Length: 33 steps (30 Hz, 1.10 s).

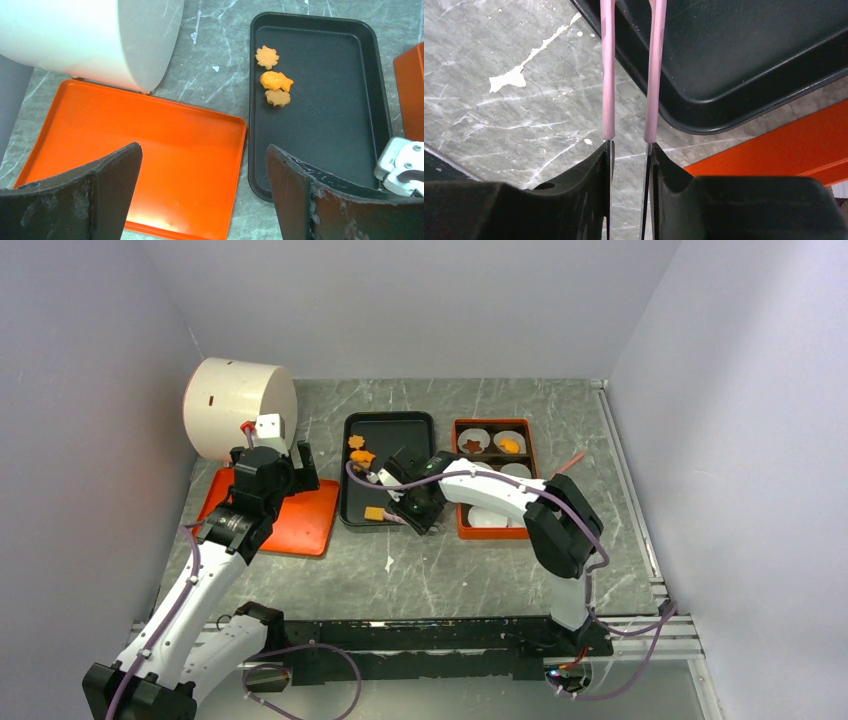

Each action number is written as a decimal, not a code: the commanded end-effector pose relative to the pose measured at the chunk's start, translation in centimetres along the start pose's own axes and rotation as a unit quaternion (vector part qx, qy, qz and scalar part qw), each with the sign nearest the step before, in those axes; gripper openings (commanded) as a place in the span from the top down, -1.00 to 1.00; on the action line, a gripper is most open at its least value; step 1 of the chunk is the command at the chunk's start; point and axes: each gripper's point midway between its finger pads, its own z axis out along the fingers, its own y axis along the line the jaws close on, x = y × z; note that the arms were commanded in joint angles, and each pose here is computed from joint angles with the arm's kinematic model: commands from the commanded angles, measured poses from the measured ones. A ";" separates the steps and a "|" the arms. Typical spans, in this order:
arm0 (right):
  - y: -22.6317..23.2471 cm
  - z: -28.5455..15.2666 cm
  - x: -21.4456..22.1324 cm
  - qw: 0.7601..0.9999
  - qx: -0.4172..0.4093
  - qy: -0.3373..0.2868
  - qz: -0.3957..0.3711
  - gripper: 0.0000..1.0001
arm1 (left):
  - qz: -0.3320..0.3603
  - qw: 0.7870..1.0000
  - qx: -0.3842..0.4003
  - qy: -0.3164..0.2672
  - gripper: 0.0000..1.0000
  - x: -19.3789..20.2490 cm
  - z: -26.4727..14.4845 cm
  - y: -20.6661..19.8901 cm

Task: Pack the cookies

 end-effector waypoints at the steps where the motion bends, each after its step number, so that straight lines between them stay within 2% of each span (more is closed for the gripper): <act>1: 0.0 -0.5 -1.8 1.000 0.008 -0.014 -0.022 0.35 | -0.007 1.000 0.001 -0.022 -0.96 -1.2 -0.1 0.0; 9: 0.7 0.3 -2.9 0.999 0.009 -0.009 -0.047 0.34 | -0.007 1.000 0.001 -0.022 -0.96 -1.2 -0.1 0.0; 16: 0.4 0.8 -5.3 0.998 0.015 -0.029 -0.050 0.34 | -0.008 1.000 0.000 -0.022 -0.96 -1.2 -0.2 0.1; 21: 0.5 1.0 -6.0 0.998 0.010 -0.033 -0.059 0.27 | -0.008 1.000 -0.001 -0.023 -0.96 -1.3 -0.2 0.1; 25: 0.9 1.2 -6.5 0.998 0.004 -0.038 -0.053 0.19 | -0.009 1.000 -0.002 -0.025 -0.96 -1.4 -0.3 0.2; 33: 1.5 0.8 -7.4 0.998 0.004 -0.055 -0.027 0.17 | -0.010 1.000 -0.007 -0.027 -0.96 -1.5 -0.4 0.4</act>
